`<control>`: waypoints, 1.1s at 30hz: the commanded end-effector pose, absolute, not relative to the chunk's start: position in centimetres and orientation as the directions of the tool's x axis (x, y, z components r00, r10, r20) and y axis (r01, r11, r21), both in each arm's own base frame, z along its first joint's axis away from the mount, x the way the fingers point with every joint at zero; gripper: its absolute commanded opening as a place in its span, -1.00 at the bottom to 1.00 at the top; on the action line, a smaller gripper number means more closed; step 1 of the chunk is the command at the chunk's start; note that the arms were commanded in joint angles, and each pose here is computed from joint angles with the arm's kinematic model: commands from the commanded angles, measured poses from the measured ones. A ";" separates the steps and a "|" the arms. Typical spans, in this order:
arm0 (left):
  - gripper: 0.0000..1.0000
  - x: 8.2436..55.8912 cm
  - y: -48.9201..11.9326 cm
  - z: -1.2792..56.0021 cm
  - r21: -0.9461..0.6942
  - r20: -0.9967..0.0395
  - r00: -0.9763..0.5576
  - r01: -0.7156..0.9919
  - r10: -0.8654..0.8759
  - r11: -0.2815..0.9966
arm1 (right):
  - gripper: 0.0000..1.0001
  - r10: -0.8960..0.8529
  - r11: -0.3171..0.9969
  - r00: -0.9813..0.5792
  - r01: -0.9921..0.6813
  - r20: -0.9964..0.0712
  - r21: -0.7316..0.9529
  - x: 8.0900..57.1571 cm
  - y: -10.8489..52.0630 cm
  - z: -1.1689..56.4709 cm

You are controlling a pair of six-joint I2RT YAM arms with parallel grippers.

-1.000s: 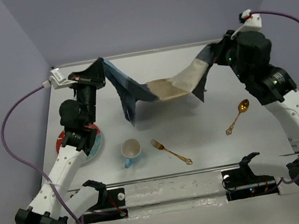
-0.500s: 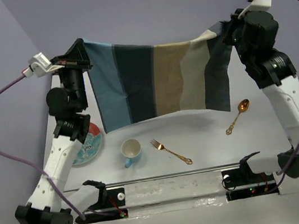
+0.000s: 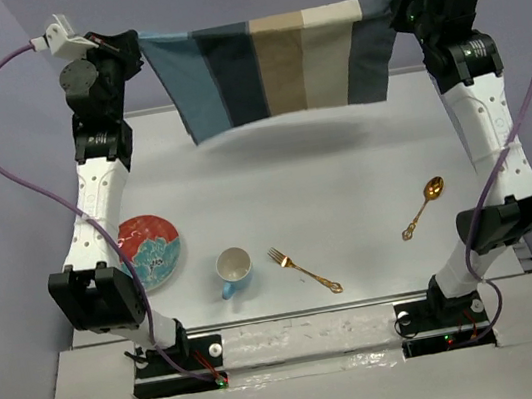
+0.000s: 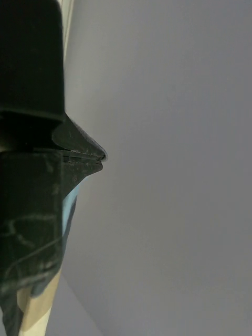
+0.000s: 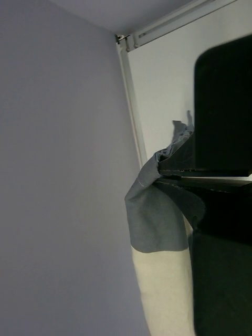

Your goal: Set the dinner table for one person

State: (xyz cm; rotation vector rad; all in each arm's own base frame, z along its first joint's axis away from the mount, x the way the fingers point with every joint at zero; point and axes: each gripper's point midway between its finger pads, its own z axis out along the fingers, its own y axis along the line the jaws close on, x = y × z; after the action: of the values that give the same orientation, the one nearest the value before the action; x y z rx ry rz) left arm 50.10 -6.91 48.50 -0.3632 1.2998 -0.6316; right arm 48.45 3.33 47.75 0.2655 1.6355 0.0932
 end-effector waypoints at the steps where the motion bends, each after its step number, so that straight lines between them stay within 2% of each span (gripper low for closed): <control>1: -1.00 46.7 -7.2 52.5 -0.570 -0.743 0.161 0.357 -0.650 0.740 | -1.00 0.236 0.970 0.057 0.048 -0.970 0.239 45.4 3.3 51.8; 2: -1.00 46.2 -7.1 51.9 -0.577 -0.740 0.159 0.351 -0.654 0.738 | -1.00 0.258 0.965 0.036 0.041 -0.966 0.259 45.6 3.6 50.3; 3: -1.00 46.9 -7.0 48.3 -0.610 -0.739 0.110 0.311 -0.665 0.729 | -1.00 0.267 0.963 -0.026 0.033 -0.963 0.266 45.9 4.1 46.3; 5: -1.00 46.3 -6.7 45.4 -0.638 -0.730 0.078 0.280 -0.679 0.718 | -1.00 0.315 0.949 -0.099 0.029 -0.944 0.314 46.1 4.9 41.9; 6: -1.00 46.5 -6.6 40.9 -0.672 -0.721 0.018 0.228 -0.693 0.705 | -1.00 0.329 0.944 -0.122 0.010 -0.936 0.330 46.3 5.5 40.0; 7: -1.00 46.0 -6.6 39.2 -0.684 -0.715 -0.002 0.209 -0.699 0.699 | -1.00 0.334 0.942 -0.224 0.038 -0.916 0.335 46.0 5.7 34.4; 8: -1.00 45.9 -6.5 37.2 -0.699 -0.707 -0.024 0.181 -0.707 0.692 | -1.00 0.363 0.931 -0.260 0.052 -0.895 0.362 45.8 6.0 31.9; 9: -1.00 45.5 -6.2 32.2 -0.730 -0.684 -0.082 0.101 -0.725 0.677 | -1.00 0.369 0.926 -0.342 0.060 -0.864 0.372 45.2 6.5 27.0; 10: -1.00 45.1 -6.1 29.7 -0.741 -0.671 -0.109 0.060 -0.733 0.669 | -1.00 0.387 0.917 -0.335 0.048 -0.859 0.395 45.3 6.9 27.4; 11: -1.00 44.7 -6.1 27.6 -0.750 -0.658 -0.131 0.030 -0.742 0.660 | -1.00 0.391 0.915 -0.416 0.081 -0.821 0.395 44.2 7.0 22.6; 13: -1.00 43.3 -5.9 21.6 -0.756 -0.633 -0.196 -0.053 -0.749 0.652 | -1.00 0.425 0.900 -0.490 0.139 -0.761 0.413 42.5 7.1 17.2; 14: -1.00 42.1 -5.9 18.3 -0.753 -0.618 -0.232 -0.101 -0.751 0.650 | -1.00 0.430 0.898 -0.501 0.149 -0.751 0.415 42.0 7.0 15.9; 18: -1.00 39.1 -6.1 13.5 -0.764 -0.576 -0.277 -0.152 -0.769 0.627 | -1.00 0.441 0.886 -0.594 0.172 -0.673 0.429 38.7 7.6 11.0; 26: -1.00 34.3 -5.1 11.6 -0.751 -0.588 -0.244 -0.190 -0.771 0.632 | -1.00 0.482 0.859 -0.685 0.247 -0.546 0.449 32.8 7.9 5.3; 33: -1.00 30.5 -3.5 9.7 -0.701 -0.627 -0.224 -0.253 -0.746 0.666 | -1.00 0.522 0.846 -0.654 0.316 -0.548 0.429 30.0 6.1 5.0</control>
State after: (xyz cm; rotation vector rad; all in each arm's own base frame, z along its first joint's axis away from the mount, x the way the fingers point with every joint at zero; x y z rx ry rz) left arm 31.68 -4.79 10.48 -0.7883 1.7902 -0.6395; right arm 29.68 6.88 3.28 0.5592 2.4196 0.3849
